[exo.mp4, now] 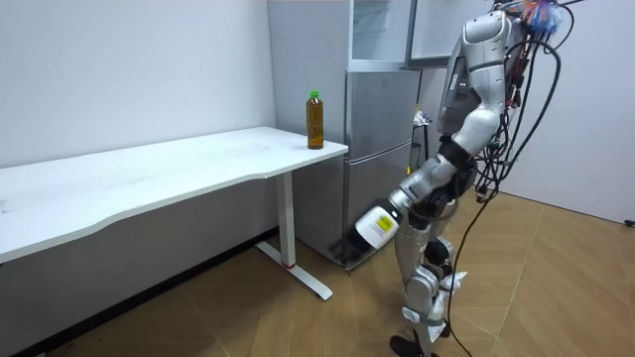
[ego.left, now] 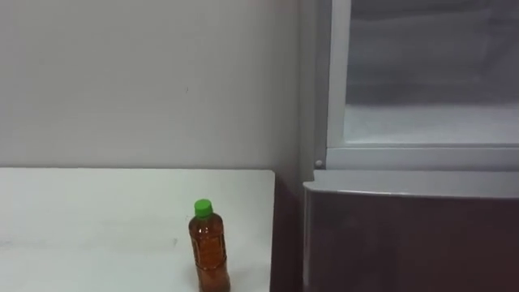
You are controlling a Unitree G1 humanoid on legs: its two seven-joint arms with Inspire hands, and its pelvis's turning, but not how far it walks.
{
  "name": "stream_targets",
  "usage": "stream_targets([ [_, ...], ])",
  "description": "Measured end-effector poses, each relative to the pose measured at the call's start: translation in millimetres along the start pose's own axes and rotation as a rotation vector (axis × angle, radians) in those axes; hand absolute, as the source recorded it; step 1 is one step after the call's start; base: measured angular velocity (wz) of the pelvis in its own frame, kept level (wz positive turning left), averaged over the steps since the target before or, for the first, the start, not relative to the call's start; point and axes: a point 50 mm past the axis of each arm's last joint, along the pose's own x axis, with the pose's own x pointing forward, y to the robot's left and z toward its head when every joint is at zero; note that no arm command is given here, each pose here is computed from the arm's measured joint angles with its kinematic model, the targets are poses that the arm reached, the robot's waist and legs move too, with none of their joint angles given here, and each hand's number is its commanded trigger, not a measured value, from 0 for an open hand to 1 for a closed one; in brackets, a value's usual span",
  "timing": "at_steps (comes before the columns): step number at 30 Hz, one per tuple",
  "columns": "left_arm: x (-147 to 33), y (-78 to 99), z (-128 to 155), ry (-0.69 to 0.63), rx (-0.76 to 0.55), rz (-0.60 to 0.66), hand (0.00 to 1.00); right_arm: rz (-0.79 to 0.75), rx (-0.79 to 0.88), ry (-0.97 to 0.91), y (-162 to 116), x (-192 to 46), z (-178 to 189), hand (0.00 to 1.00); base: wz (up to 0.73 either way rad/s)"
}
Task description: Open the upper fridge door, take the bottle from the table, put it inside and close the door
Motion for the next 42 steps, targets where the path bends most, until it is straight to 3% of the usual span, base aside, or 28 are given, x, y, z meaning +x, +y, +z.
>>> stream_targets([
  [2,-4.0,6.2,-24.6,0.093,0.095,0.002,0.00,-0.001,-0.006,0.003,-0.6,-0.4,-1.4,0.00,0.00],
  [8,-11.1,18.3,-54.3,0.223,0.245,0.011,0.00,-0.017,-0.017,-0.015,-3.0,-0.8,-0.2,0.00,-0.06],
  [16,-4.7,-0.2,-49.1,0.203,0.421,-0.048,0.00,-0.030,-0.009,-0.032,1.1,0.0,2.2,0.00,-0.03],
  [27,-0.1,-13.2,-39.6,0.163,0.448,-0.092,0.00,-0.009,-0.012,-0.075,7.1,1.2,12.4,0.00,-0.07],
  [33,0.1,-13.0,-39.2,0.155,0.465,-0.108,0.00,0.099,-0.040,-0.274,25.4,-2.1,58.2,0.00,0.00],
  [38,1.2,-16.8,-32.6,0.117,0.474,-0.137,0.00,0.266,-0.059,-0.611,55.8,-31.4,129.4,0.00,0.01],
  [42,2.5,-18.3,-27.9,0.096,0.470,-0.150,0.00,0.362,-0.089,-0.748,70.8,-51.9,154.8,0.00,0.01],
])
